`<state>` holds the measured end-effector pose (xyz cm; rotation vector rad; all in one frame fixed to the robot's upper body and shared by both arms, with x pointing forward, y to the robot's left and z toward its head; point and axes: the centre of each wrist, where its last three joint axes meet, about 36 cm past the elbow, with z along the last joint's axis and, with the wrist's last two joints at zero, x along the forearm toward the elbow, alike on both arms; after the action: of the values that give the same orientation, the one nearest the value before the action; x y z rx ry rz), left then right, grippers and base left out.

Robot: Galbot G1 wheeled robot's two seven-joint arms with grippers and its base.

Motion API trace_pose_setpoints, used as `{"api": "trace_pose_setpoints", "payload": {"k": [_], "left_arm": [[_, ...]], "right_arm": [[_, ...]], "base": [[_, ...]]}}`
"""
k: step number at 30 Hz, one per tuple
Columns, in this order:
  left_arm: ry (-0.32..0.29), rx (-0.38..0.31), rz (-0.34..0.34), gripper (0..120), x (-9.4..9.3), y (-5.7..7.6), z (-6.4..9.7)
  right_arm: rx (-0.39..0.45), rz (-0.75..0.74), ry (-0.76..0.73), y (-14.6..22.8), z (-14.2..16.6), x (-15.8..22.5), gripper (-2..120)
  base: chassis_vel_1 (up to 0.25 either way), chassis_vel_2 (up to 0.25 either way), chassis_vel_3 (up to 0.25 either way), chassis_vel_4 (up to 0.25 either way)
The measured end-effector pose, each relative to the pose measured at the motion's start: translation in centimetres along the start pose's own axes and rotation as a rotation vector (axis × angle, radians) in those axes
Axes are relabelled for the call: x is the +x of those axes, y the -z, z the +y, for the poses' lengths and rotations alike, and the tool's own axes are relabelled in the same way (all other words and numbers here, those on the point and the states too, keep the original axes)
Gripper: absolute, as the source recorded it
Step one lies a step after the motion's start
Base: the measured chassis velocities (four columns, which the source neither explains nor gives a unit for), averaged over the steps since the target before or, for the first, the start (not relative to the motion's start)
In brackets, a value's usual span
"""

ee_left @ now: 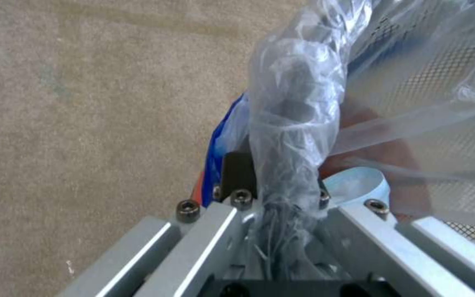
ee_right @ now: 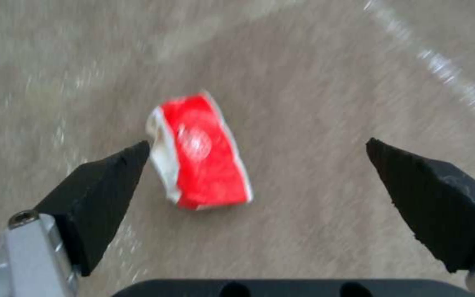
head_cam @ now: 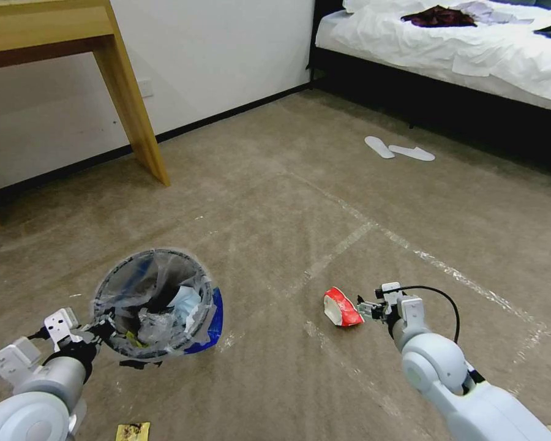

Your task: Pick up the trash bin and place the garbage on the floor into it.

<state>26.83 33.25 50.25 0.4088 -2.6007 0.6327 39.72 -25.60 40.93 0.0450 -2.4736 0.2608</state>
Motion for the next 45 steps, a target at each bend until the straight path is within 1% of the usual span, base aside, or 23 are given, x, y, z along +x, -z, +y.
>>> {"api": "trace_pose_setpoints", "payload": {"k": [5, 7, 14, 17, 19, 20, 22, 23, 24, 25, 27, 28, 29, 30, 36, 40, 43, 45], "left_arm": [[0.004, 0.000, -0.001, 1, 0.0, 0.0, 0.1], [0.006, 0.003, -0.001, 1, 0.0, 0.0, 0.1], [0.013, 0.004, 0.000, 1, -0.1, -0.2, 0.2], [0.015, 0.004, -0.001, 1, -0.1, -0.2, 0.2], [0.017, 0.006, 0.001, 1, 0.0, -0.3, 0.2], [0.017, 0.006, 0.001, 1, 0.0, -0.3, 0.2], [0.022, 0.007, 0.000, 1, 0.1, -0.3, 0.3], [0.022, 0.007, 0.000, 1, 0.1, -0.3, 0.3], [0.026, 0.009, -0.001, 1, 0.2, -0.3, 0.4], [0.026, 0.009, -0.001, 1, 0.2, -0.3, 0.4], [0.032, 0.016, 0.000, 1, 0.3, -0.5, 0.5], [0.032, 0.016, 0.000, 1, 0.3, -0.5, 0.5], [0.039, 0.022, 0.001, 1, 0.4, -0.7, 0.5], [0.042, 0.025, 0.001, 1, 0.5, -0.8, 0.5], [0.047, 0.024, -0.002, 1, 0.8, -0.8, 0.6], [0.051, 0.023, -0.004, 1, 0.9, -0.8, 0.7], [0.052, 0.022, -0.006, 1, 0.9, -0.7, 0.8], [0.052, 0.024, -0.004, 1, 0.7, -0.7, 0.8]], "right_arm": [[0.016, 0.070, 0.024, 0.2, 0.0, -1.5, 100], [0.017, 0.125, 0.051, 0.5, -0.1, -2.8, 100], [0.020, 0.163, 0.072, 0.3, -0.5, -5.0, 100], [0.020, 0.171, 0.078, 0.2, -0.6, -5.4, 100], [0.026, 0.210, 0.102, -0.6, -0.4, -6.8, 100], [0.026, 0.210, 0.102, -0.6, -0.4, -6.8, 100], [0.051, 0.244, 0.116, -1.5, 0.5, -8.1, 100], [0.051, 0.244, 0.116, -1.5, 0.5, -8.1, 100], [0.072, 0.266, 0.127, -2.2, 1.4, -9.1, 100], [0.072, 0.266, 0.127, -2.2, 1.4, -9.1, 100], [0.107, 0.287, 0.138, -2.6, 2.9, -10.7, 100], [0.107, 0.287, 0.138, -2.6, 2.9, -10.7, 100], [0.143, 0.288, 0.147, -2.4, 4.0, -12.1, 100], [0.160, 0.276, 0.150, -1.9, 4.7, -13.1, 100], [0.166, 0.230, 0.151, -0.8, 6.5, -15.3, 100], [0.164, 0.216, 0.144, -0.4, 7.1, -16.2, 100], [0.167, 0.218, 0.127, -0.5, 7.3, -17.3, 99], [0.171, 0.225, 0.103, -1.0, 7.2, -18.3, 95]], "base": [[0.000, 0.000, 0.000, 0.000], [0.000, 0.000, 0.000, 0.000], [0.000, 0.000, 0.000, 0.000], [0.000, 0.000, 0.000, 0.000], [0.000, 0.000, 0.000, 0.000], [0.000, 0.000, 0.000, 0.000], [0.000, 0.000, 0.000, 0.000], [0.000, 0.000, 0.000, 0.000], [0.000, 0.000, 0.000, 0.000], [0.000, 0.000, 0.000, 0.000], [0.000, 0.000, 0.000, 0.000], [0.000, 0.000, 0.000, 0.000], [0.000, 0.000, 0.000, 0.000], [0.000, 0.000, 0.000, 0.000], [0.000, 0.000, 0.000, 0.000], [0.000, 0.000, 0.000, 0.000], [0.000, 0.000, 0.000, 0.000], [0.000, 0.000, 0.000, 0.000]]}}
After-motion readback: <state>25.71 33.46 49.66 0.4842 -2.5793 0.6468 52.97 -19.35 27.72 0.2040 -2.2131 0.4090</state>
